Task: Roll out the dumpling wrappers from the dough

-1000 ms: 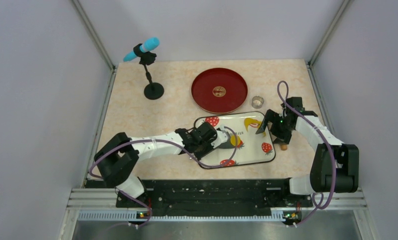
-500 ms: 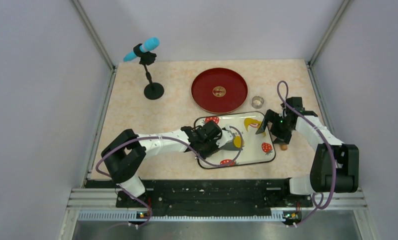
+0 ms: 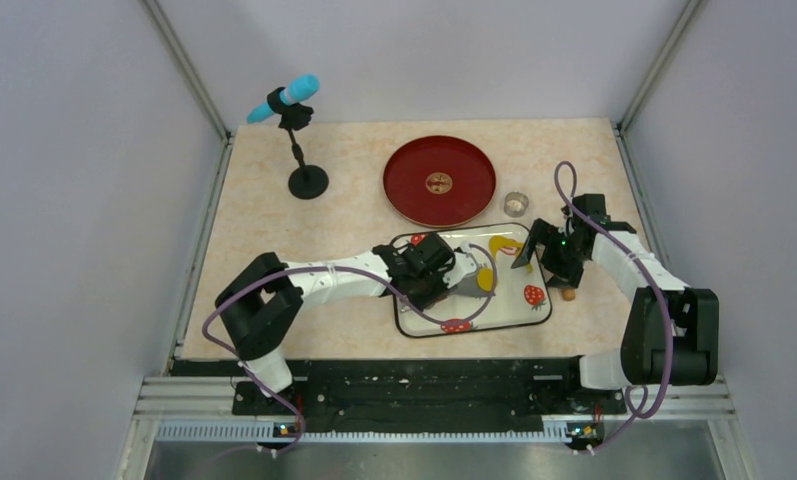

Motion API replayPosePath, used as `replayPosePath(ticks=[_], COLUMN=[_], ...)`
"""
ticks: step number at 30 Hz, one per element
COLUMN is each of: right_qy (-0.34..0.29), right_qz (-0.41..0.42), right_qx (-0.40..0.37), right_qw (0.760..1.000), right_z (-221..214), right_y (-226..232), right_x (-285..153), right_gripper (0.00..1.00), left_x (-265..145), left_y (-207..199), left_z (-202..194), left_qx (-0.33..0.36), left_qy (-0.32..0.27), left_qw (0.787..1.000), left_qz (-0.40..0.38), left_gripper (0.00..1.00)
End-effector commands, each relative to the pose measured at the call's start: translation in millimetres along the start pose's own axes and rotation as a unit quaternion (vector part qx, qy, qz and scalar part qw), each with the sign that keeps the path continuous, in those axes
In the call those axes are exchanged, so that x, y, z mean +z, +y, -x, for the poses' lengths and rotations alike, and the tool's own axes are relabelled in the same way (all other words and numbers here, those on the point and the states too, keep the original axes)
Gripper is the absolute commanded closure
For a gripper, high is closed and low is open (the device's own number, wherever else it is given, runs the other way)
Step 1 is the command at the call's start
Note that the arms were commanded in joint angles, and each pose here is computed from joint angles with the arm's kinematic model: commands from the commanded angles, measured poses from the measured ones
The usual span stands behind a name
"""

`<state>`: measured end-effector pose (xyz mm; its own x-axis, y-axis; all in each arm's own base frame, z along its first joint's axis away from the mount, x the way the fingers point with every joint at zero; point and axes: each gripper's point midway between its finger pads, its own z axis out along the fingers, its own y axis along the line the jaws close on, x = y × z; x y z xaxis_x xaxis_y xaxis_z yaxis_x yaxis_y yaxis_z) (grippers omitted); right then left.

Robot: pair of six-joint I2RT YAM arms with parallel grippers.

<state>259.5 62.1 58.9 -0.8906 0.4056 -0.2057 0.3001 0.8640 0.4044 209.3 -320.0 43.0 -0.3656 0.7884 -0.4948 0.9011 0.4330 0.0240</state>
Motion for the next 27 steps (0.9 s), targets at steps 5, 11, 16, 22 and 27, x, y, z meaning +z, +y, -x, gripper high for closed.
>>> replayPosePath(ticks=[5, 11, 16, 22, 27], right_qy=[-0.025, -0.032, -0.038, -0.042, -0.054], right_qz=[0.015, 0.019, 0.021, 0.022, 0.024], right_qx=[-0.018, -0.022, -0.025, -0.03, -0.034], right_qw=[0.999, 0.999, 0.999, 0.998, 0.998], right_z=[10.6, 14.8, 18.4, 22.1, 31.5], right_y=[7.4, 11.6, 14.5, 17.8, 23.1], right_x=[-12.5, -18.5, -23.8, -29.9, -36.3], right_gripper=[0.01, 0.01, 0.01, 0.01, 0.01], left_x=[-22.8, -38.6, -49.2, -62.3, -74.7], left_y=[3.8, 8.0, 11.0, 22.2, 34.2], left_z=[40.5, 52.1, 55.4, 58.4, 57.8], left_qx=[-0.013, -0.027, -0.039, -0.061, -0.077], left_qy=[-0.1, -0.159, -0.19, -0.224, -0.247], left_qw=[0.995, 0.986, 0.98, 0.97, 0.961], left_qz=[0.016, 0.033, 0.044, 0.072, 0.1], left_gripper=[1.0, 1.0, 1.0, 1.0, 1.0])
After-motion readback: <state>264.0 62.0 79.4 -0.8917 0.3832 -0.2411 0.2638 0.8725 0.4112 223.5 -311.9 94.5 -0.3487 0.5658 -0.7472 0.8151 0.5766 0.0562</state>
